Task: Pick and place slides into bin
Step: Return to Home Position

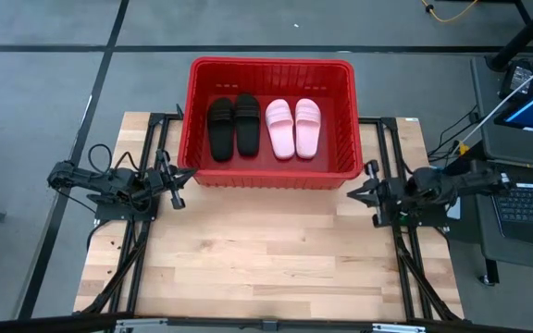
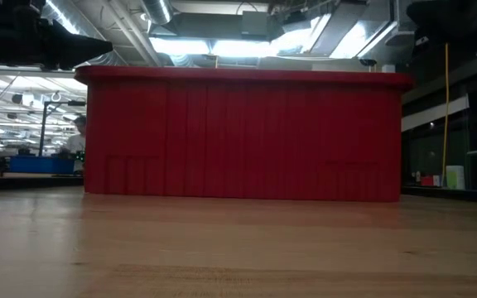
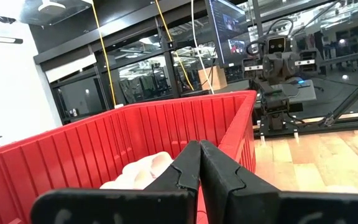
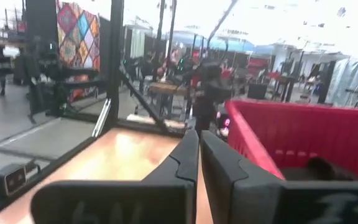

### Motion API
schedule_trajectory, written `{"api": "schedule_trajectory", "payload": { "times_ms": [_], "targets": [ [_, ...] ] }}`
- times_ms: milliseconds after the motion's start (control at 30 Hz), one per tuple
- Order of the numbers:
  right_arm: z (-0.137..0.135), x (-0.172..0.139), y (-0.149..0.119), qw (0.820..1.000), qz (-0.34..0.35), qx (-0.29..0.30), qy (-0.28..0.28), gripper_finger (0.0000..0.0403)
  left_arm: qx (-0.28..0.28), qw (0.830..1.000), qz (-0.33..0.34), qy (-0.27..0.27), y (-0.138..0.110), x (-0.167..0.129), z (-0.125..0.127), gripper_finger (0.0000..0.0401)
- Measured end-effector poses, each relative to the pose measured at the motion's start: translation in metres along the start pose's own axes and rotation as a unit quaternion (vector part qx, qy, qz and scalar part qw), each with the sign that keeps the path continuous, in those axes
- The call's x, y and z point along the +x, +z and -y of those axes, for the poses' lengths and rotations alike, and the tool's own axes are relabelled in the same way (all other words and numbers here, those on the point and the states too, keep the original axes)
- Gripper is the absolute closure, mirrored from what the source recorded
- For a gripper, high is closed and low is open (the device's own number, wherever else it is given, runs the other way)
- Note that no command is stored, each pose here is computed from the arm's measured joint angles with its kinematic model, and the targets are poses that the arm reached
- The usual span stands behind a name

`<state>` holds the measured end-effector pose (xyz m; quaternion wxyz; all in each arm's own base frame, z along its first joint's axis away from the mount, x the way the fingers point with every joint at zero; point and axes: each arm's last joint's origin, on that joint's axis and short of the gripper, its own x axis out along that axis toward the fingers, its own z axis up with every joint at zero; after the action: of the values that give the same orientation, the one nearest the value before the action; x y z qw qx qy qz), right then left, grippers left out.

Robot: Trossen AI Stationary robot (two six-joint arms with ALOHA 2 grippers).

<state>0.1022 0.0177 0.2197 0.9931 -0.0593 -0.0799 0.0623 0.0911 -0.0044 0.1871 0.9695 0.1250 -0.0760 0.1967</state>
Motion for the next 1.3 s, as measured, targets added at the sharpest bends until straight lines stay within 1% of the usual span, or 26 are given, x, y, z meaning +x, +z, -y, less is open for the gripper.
{"api": "schedule_trajectory", "payload": {
  "times_ms": [100, 267, 400, 500, 700, 833, 933, 1100, 1167, 1233, 1300],
  "targets": [
    [0.001, -0.005, 0.002, 1.000, 0.010, 0.001, -0.001, 0.0381, 0.000, 1.000, 0.000, 0.000, 0.000, 0.000, 0.000, 0.0396],
    [-0.001, -0.008, 0.003, 0.999, 0.020, -0.003, 0.026, 0.0381, 0.000, 1.000, 0.000, 0.000, 0.000, 0.000, 0.000, 0.0393],
    [0.001, -0.012, 0.004, 0.999, 0.026, -0.027, 0.020, 0.0381, 0.000, 1.000, 0.000, 0.000, 0.000, 0.000, 0.000, 0.0395],
    [0.001, -0.015, 0.003, 0.999, 0.021, -0.033, 0.021, 0.0381, 0.000, 1.000, 0.000, 0.000, 0.000, 0.000, 0.000, 0.0397],
    [0.000, -0.020, -0.005, 0.999, -0.018, -0.012, 0.028, 0.0381, 0.000, 1.000, 0.000, 0.000, 0.000, 0.000, 0.000, 0.0393],
    [-0.001, -0.020, -0.005, 0.999, -0.016, -0.001, 0.035, 0.0381, 0.000, 1.000, 0.000, 0.000, 0.000, 0.000, 0.000, 0.0394],
    [-0.001, -0.020, -0.003, 0.999, -0.003, 0.010, 0.034, 0.0381, 0.000, 1.000, 0.000, 0.000, 0.000, 0.000, 0.000, 0.0397],
    [0.000, -0.020, 0.001, 0.999, 0.018, 0.002, 0.031, 0.0381, 0.000, 1.000, 0.000, 0.000, 0.000, 0.000, 0.000, 0.0395],
    [0.000, -0.019, 0.000, 0.999, 0.024, 0.013, 0.031, 0.0381, 0.000, 1.000, 0.000, 0.000, 0.000, 0.000, 0.000, 0.0393],
    [-0.002, -0.017, -0.008, 0.998, 0.046, 0.028, 0.031, 0.0381, 0.000, 1.000, 0.000, 0.000, 0.000, 0.000, 0.000, 0.0393],
    [-0.005, -0.015, -0.023, 0.995, 0.075, 0.043, 0.046, 0.0381, 0.000, 1.000, 0.000, 0.000, 0.000, 0.000, 0.000, 0.0395]
  ]
}}
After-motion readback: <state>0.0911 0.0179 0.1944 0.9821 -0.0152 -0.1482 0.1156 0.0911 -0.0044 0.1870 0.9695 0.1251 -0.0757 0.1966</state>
